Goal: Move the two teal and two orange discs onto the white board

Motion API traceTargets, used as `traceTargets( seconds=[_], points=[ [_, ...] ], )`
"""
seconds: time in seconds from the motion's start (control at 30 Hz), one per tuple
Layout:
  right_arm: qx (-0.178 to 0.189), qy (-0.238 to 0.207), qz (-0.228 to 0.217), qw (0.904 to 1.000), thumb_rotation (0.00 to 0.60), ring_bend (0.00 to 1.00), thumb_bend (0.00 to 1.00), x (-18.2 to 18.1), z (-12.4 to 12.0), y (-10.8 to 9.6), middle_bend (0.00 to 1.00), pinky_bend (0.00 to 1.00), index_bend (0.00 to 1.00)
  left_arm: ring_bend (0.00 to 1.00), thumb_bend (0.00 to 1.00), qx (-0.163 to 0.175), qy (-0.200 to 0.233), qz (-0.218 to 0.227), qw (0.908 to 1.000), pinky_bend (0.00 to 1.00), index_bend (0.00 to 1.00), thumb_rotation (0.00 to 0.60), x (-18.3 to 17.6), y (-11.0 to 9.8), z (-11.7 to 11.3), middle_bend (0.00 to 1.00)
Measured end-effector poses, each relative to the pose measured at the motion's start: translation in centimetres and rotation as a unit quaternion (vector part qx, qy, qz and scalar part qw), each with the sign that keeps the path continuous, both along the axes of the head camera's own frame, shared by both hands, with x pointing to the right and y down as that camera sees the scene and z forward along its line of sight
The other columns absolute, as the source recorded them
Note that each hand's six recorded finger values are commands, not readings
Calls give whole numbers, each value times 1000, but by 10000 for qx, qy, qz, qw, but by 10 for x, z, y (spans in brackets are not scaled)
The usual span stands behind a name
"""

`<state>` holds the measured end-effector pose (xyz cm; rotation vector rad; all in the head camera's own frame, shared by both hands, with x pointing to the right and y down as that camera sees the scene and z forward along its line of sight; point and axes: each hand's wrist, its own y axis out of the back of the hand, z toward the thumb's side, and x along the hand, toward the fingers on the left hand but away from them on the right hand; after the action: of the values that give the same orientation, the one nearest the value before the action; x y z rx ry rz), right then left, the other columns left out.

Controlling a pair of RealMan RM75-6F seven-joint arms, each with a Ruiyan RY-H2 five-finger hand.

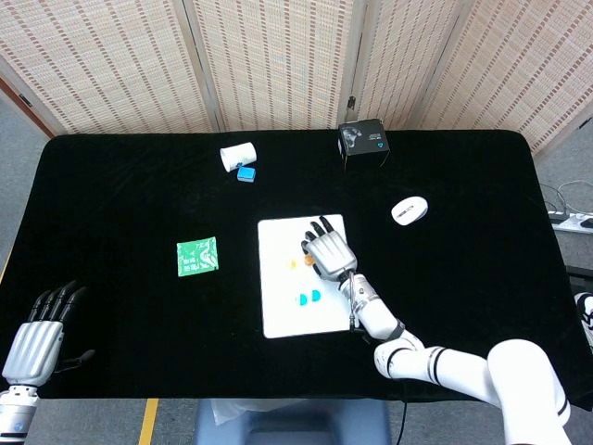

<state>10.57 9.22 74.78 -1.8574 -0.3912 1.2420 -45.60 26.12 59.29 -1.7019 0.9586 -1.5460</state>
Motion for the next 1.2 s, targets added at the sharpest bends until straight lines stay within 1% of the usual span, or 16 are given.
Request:
traceTargets(
  seconds=[0.17, 0.27, 0.33, 0.43, 0.47, 0.67, 0.83, 0.93, 1.03, 1.1, 1.2],
  points=[
    [-9, 8, -33, 10000, 600, 83, 475, -6, 2, 0, 258, 0, 514, 38, 152, -14, -9, -17, 10000, 0, 44, 600, -1, 1, 1, 11],
    [-20, 43, -50, 10000, 600, 80, 475, -6, 4, 1, 256, 0, 479, 38, 151, -30, -21, -28, 10000, 0, 44, 600, -2, 1, 1, 11],
    [-32, 67, -64, 10000, 600, 78, 475, -6, 5, 2, 254, 0, 431, 38, 151, -34, -26, -41, 10000, 0, 44, 600, -3, 1, 2, 11],
    [-40, 68, -64, 9999, 600, 77, 475, -6, 6, 2, 252, 0, 328, 38, 151, -33, -25, -45, 10000, 0, 43, 600, -4, 1, 2, 11],
    [-41, 55, -57, 10000, 600, 77, 475, -5, 5, 2, 252, 0, 307, 38, 151, -31, -21, -46, 10000, 0, 43, 600, -4, 1, 2, 11],
    [16, -19, -11, 10000, 600, 76, 475, -1, -1, -2, 252, 0, 266, 38, 151, -27, -8, -30, 10000, 0, 43, 600, -3, 1, 3, 11],
    [145, -114, 129, 9997, 600, 77, 475, 8, -12, -9, 252, 0, 266, 38, 151, -7, 11, -30, 10000, 0, 43, 600, -2, -1, 2, 11],
    [317, -169, 271, 9990, 600, 77, 475, 23, -24, -15, 245, 0, 262, 38, 151, 2, 12, -35, 10000, 0, 43, 600, -3, -2, 2, 11],
    [562, -162, 470, 9972, 600, 81, 475, 50, -40, -22, 228, 0, 235, 38, 151, 14, 33, -28, 10000, 0, 43, 600, -2, -3, 2, 11],
    [712, -117, 654, 9953, 600, 87, 475, 77, -52, -24, 218, 0, 211, 38, 152, 35, 50, -34, 10000, 0, 43, 600, -2, -4, 1, 11],
    [860, -50, 976, 9915, 600, 87, 475, 122, -70, -22, 195, 0, 166, 38, 152, 54, 57, -17, 10000, 0, 43, 600, 0, -6, 1, 11]
  ],
)
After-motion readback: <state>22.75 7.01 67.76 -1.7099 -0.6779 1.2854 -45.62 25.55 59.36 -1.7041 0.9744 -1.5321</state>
